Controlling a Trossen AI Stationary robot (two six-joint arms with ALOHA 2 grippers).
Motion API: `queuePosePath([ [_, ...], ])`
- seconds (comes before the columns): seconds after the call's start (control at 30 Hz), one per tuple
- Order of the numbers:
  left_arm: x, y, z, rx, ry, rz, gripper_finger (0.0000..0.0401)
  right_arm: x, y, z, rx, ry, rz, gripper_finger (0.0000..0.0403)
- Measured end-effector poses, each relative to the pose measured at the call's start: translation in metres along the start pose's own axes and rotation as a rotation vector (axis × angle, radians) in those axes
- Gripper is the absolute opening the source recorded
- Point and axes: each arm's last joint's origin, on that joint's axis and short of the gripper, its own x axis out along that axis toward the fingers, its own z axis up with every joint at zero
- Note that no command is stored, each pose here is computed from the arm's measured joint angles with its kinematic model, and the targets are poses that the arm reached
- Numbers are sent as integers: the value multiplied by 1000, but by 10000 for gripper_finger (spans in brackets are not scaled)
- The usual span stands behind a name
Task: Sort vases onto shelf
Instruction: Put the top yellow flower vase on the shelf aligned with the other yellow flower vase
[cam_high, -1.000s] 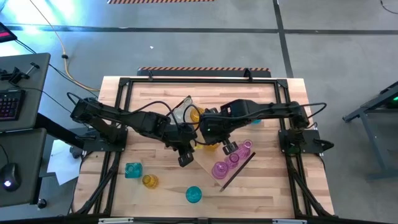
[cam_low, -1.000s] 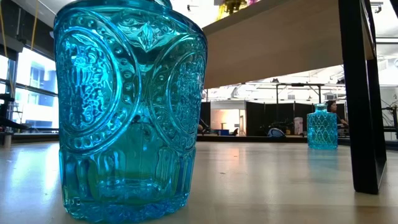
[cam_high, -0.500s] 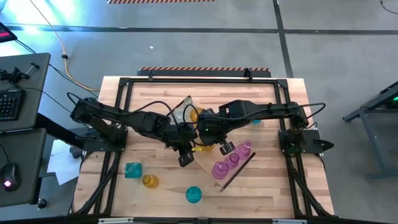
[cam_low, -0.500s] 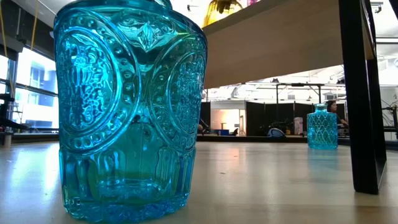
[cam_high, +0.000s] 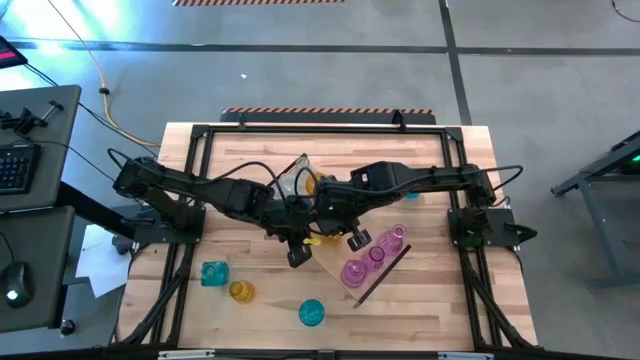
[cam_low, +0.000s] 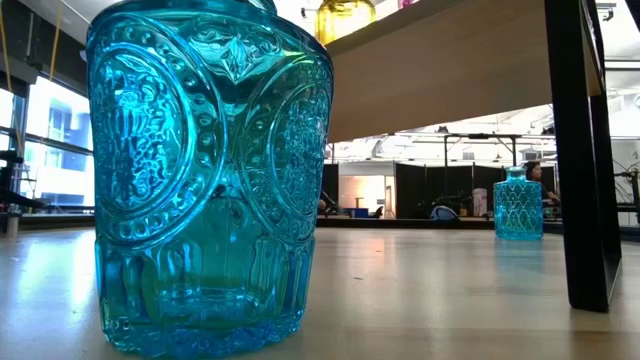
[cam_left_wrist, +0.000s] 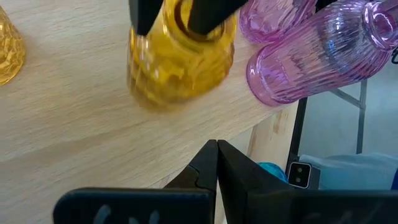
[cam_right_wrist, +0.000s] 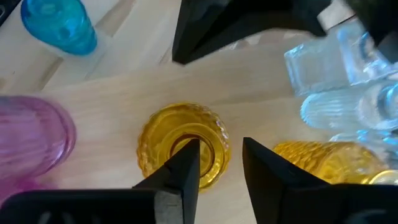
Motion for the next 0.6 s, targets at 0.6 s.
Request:
queuePosePath([
  [0.6,-1,0,0,1,-1,-4,0,-1,-14,6,16,-70,-141,103],
])
